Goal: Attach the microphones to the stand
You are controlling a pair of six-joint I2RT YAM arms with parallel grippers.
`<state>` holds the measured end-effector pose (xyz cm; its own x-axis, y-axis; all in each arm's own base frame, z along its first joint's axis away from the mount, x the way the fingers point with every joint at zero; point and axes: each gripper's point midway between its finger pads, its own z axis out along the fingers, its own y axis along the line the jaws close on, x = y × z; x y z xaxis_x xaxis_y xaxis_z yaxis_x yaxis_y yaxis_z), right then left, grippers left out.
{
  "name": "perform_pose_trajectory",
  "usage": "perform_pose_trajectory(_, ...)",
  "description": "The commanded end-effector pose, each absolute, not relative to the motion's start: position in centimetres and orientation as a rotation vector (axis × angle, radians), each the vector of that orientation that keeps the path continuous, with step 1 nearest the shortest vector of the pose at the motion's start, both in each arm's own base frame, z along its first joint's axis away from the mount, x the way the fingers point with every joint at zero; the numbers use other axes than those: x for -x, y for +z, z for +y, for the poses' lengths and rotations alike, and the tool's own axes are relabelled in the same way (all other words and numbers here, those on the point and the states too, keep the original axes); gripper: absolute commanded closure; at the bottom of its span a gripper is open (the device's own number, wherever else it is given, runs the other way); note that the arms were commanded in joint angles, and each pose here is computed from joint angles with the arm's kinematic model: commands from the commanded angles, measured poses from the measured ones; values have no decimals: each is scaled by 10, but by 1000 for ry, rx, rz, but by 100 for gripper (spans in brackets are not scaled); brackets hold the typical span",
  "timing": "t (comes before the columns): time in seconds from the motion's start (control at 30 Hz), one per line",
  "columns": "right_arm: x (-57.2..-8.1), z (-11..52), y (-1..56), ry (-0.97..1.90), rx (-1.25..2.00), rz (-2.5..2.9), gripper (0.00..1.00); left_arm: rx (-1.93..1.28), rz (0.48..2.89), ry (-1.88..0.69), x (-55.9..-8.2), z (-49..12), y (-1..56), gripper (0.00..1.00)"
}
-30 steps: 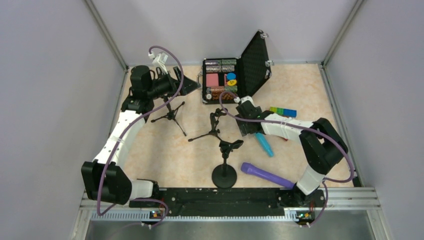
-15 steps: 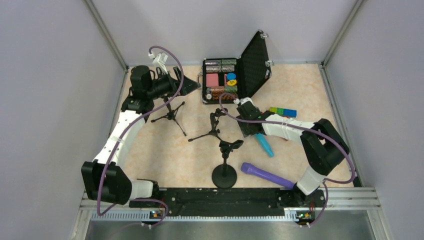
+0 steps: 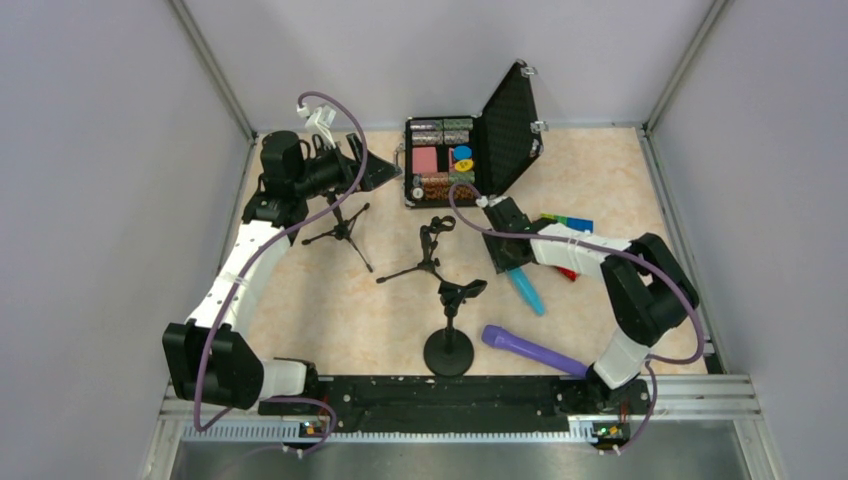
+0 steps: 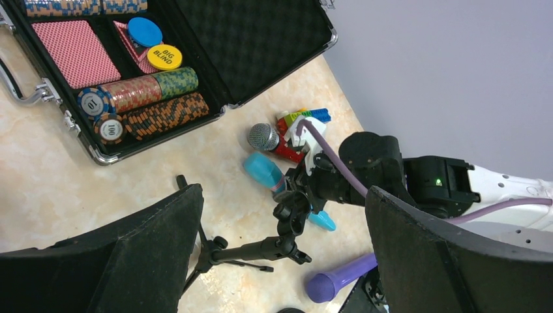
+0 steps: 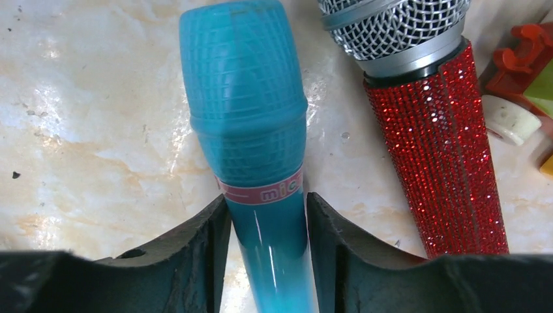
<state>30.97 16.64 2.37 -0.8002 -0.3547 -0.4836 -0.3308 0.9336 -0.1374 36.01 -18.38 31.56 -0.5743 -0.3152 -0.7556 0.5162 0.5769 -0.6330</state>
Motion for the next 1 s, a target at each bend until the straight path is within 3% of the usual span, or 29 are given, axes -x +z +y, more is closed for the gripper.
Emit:
perform_pose_trajectory(0.0,-314,168,18,14,483,2616,57,-216,1807,-1101,-354,-183,334,2)
perform_pose_trajectory(0.07,-315,170,16,16,492,2623,66,-216,1806,-1096,-354,-183,334,2)
perform_pose_trajectory(0.2,-317,168,9,-22,509,2646,70,-216,1806,-1093,-354,-183,334,2)
perform_pose_trajectory(0.33,-319,169,10,-19,510,2642,86,-216,1807,-1093,-355,-182,333,2)
perform_pose_trajectory(0.4,-322,170,15,-16,506,2622,89,-217,1804,-1092,-355,-183,334,2)
perform_pose_trajectory(0.77,-342,186,77,108,444,2429,99,-216,1809,-1091,-355,-182,332,2)
perform_pose_trajectory(0.97,-348,194,124,196,402,2283,100,-219,1805,-1091,-355,-182,333,2)
